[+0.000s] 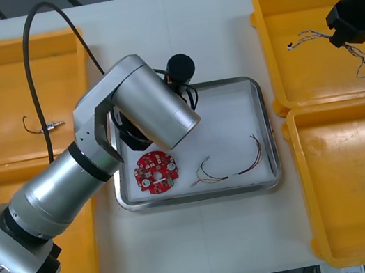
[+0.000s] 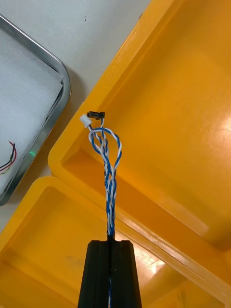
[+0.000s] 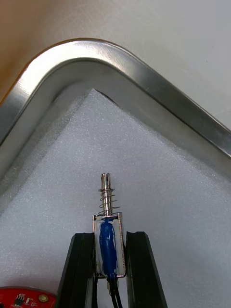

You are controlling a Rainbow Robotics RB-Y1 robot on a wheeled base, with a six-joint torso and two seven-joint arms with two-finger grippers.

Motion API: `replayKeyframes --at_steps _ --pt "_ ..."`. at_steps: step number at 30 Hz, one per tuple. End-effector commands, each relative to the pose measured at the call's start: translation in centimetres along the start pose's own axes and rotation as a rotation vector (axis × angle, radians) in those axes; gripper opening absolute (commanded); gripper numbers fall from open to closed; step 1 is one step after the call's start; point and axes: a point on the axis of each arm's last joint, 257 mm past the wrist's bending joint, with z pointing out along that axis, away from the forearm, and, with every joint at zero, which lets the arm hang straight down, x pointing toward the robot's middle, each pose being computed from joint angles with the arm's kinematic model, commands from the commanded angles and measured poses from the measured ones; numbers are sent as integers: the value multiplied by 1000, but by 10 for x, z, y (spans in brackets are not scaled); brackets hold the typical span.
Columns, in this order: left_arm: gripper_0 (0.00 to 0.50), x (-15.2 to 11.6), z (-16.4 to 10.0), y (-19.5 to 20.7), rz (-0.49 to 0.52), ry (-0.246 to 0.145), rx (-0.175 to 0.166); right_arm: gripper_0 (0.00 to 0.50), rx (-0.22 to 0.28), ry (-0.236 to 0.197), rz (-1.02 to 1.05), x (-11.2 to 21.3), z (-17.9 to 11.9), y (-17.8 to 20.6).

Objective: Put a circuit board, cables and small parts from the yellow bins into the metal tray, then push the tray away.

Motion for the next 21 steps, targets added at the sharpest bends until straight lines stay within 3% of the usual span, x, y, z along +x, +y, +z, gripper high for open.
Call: replayKeyframes --at_steps 1,4,11,15,17,21 --pt "93 14 -3 -9 69 2 25 0 45 -25 -15 4 -20 -17" --pt "170 14 -3 -10 73 -1 26 0 47 -25 -17 3 -21 -18" --pt "286 13 -3 -11 79 -6 29 0 45 -26 -17 3 -21 -18" --pt "387 11 -3 -11 83 -11 33 0 44 -26 -17 3 -21 -17" --pt "486 9 -4 -12 80 -15 38 0 40 -27 -18 3 -20 -16" --pt "500 4 -13 -10 73 -27 36 0 41 -32 -26 1 -22 -15"
